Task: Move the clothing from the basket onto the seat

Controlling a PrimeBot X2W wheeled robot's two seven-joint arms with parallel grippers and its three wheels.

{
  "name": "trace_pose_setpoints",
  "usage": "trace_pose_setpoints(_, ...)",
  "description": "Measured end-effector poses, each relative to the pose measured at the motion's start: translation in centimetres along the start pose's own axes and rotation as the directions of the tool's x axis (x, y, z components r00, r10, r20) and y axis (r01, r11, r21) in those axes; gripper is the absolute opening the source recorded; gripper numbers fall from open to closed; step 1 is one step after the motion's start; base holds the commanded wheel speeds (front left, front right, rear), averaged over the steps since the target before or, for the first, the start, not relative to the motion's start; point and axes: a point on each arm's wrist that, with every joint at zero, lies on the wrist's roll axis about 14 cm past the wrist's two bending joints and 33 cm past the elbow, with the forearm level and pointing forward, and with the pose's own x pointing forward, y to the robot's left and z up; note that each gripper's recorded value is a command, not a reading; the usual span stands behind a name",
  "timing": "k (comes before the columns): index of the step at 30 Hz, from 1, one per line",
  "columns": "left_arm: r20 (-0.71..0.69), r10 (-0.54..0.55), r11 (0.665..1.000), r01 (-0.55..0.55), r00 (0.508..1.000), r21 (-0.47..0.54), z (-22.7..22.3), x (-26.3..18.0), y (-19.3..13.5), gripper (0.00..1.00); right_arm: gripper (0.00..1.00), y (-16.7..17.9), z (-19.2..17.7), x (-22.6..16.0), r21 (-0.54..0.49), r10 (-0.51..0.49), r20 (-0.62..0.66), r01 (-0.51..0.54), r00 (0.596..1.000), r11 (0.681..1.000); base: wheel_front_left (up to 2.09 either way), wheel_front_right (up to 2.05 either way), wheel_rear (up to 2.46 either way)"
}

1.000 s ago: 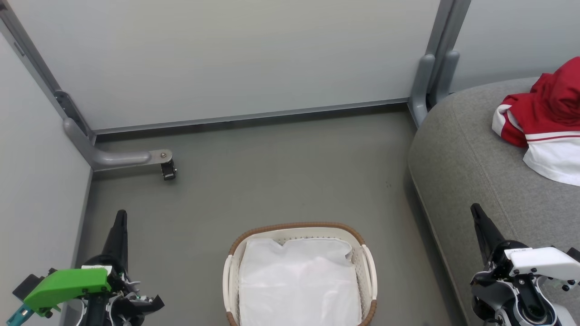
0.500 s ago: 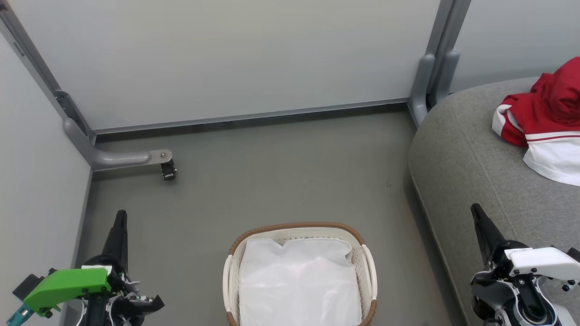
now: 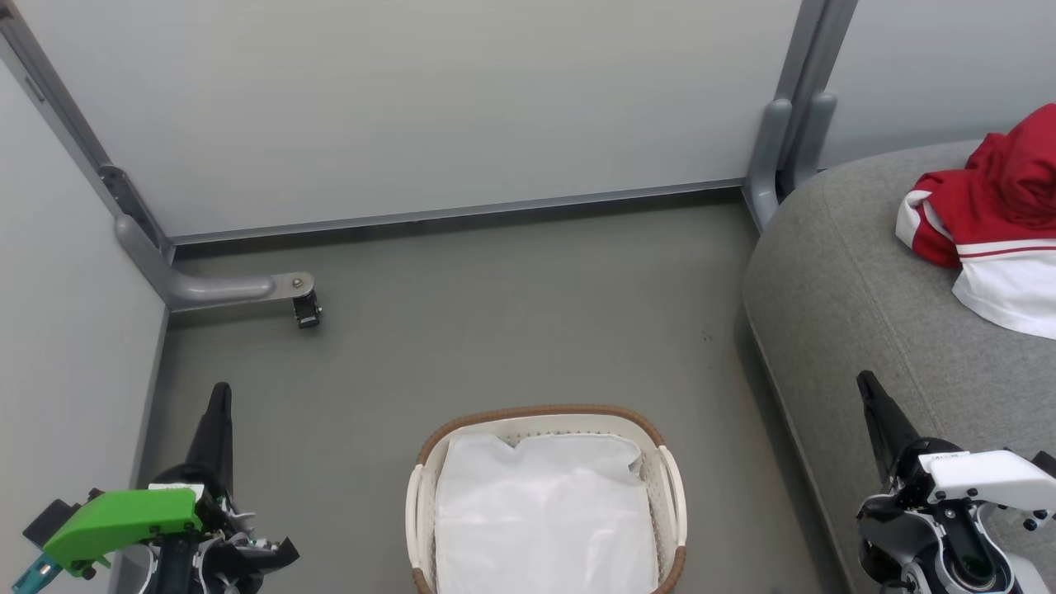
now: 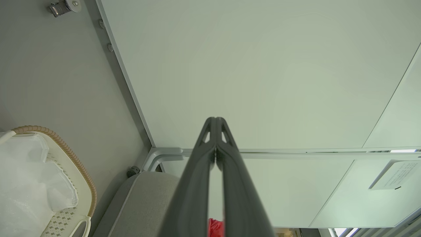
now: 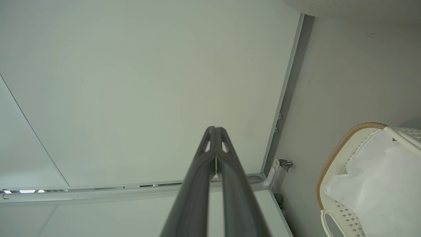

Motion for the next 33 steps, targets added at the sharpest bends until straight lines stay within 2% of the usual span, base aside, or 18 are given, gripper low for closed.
trace_pose_setpoints(33,0.000,0.000,1.000,0.000,1.000,-0.001,-0.01,0.00,-0.01,0.00,0.00,0.00,0.03,0.00,0.000,0.000,0.001,0.000,1.000,1.000,0.00,0.00,0.00)
